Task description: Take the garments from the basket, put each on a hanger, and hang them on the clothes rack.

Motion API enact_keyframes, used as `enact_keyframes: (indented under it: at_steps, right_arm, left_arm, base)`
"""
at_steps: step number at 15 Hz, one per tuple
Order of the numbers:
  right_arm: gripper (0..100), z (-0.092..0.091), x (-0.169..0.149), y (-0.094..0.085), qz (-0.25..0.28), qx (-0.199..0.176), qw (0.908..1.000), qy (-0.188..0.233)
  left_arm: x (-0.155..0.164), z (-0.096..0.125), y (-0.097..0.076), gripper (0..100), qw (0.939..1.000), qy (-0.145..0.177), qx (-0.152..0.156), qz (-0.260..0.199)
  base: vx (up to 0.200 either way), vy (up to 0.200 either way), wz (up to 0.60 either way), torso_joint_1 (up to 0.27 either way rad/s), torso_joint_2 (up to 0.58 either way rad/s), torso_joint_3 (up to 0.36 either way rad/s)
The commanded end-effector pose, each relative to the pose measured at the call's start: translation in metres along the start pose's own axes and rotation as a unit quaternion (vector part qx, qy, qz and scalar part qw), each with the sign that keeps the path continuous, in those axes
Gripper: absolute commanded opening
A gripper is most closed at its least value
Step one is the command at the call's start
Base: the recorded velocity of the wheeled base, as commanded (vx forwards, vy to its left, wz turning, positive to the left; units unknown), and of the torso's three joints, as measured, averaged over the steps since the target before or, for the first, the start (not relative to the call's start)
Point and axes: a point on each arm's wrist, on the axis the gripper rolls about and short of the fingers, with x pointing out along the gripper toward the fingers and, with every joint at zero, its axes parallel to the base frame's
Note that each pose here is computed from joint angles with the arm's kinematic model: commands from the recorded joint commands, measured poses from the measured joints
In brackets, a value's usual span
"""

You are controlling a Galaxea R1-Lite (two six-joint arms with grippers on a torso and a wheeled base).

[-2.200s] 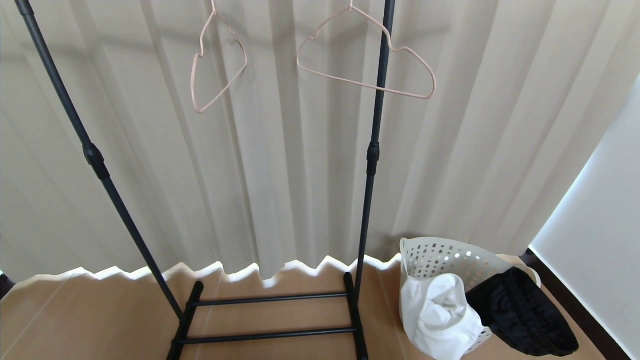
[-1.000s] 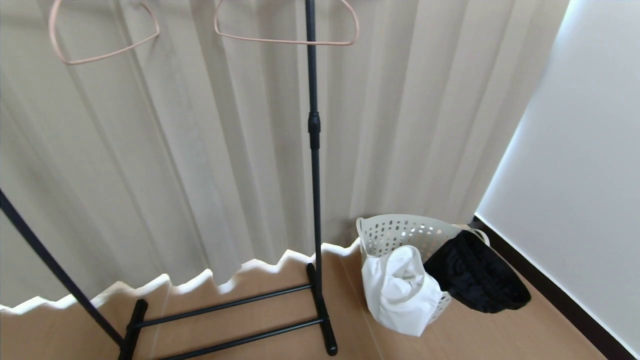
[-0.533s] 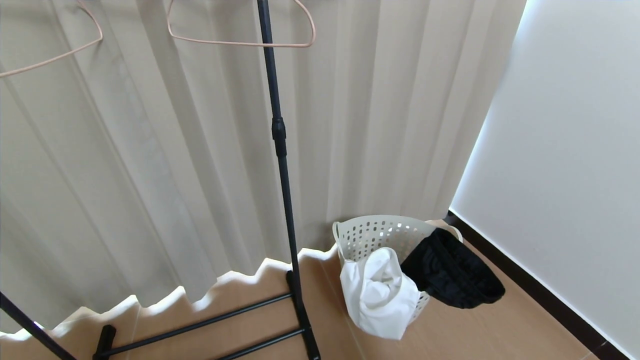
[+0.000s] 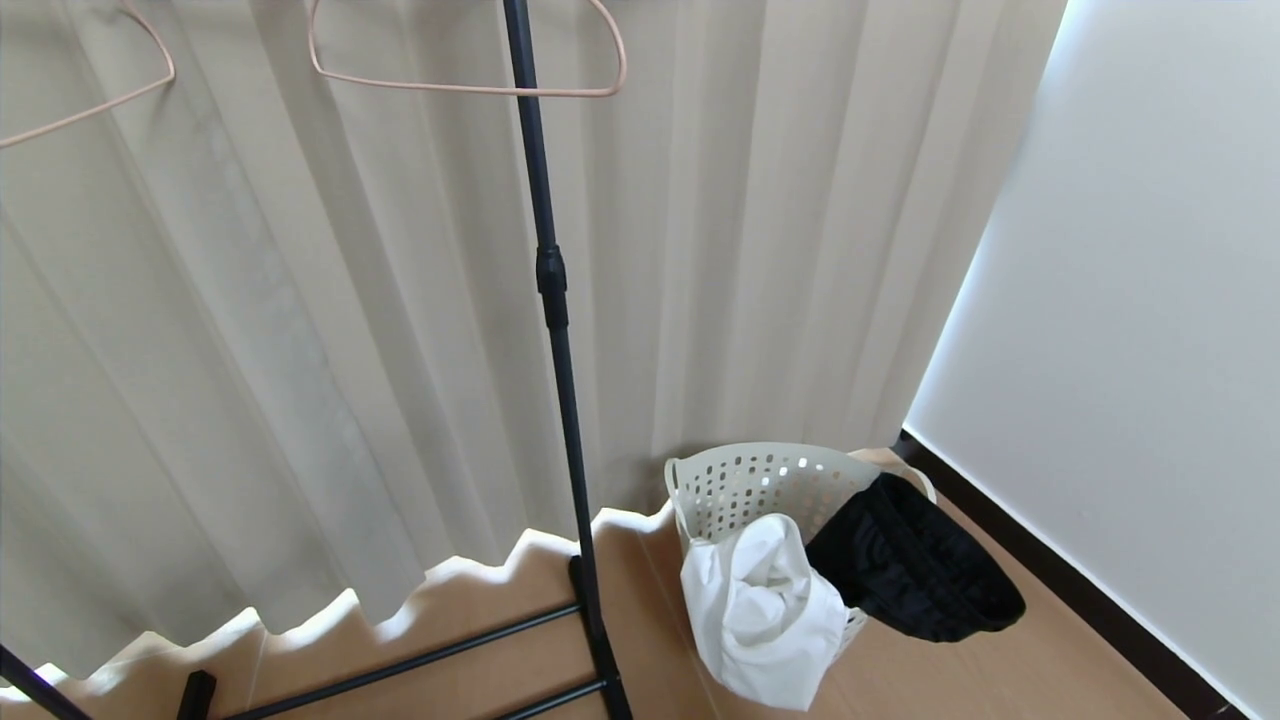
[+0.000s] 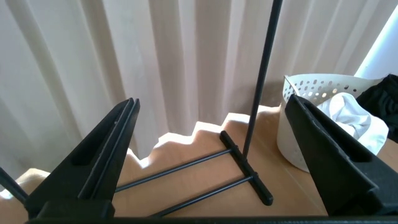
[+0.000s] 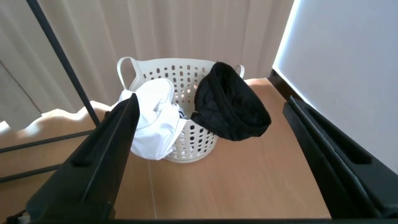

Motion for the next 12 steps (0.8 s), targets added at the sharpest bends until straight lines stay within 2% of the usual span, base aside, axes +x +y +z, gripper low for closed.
enact_keyframes:
  at_steps: [1,8,12]
  right_arm:
    - [100,0.0002,-0.0001,0.0000,0.000,0.000,1.0000,-0.001]
    - [100,0.0002,-0.0001,0.0000,0.000,0.000,1.0000,-0.001]
    - [100,0.0002,-0.0001,0.0000,0.000,0.000,1.0000,-0.001]
  left_arm:
    - [0.0000,0.0000,0.0000,100,1.0000,0.000,0.000,0.001]
    - [0.0001,0.0001,0.0000,100,1.0000,0.001,0.002,-0.001]
    - [0.0001,0.0001,0.0000,100,1.0000,0.001,0.001,0.000]
  base:
    - [0.000,0.000,0.00,0.000,0.00,0.000]
    - [0.000,0.000,0.00,0.000,0.00,0.000]
    - [0.000,0.000,0.00,0.005,0.00,-0.139]
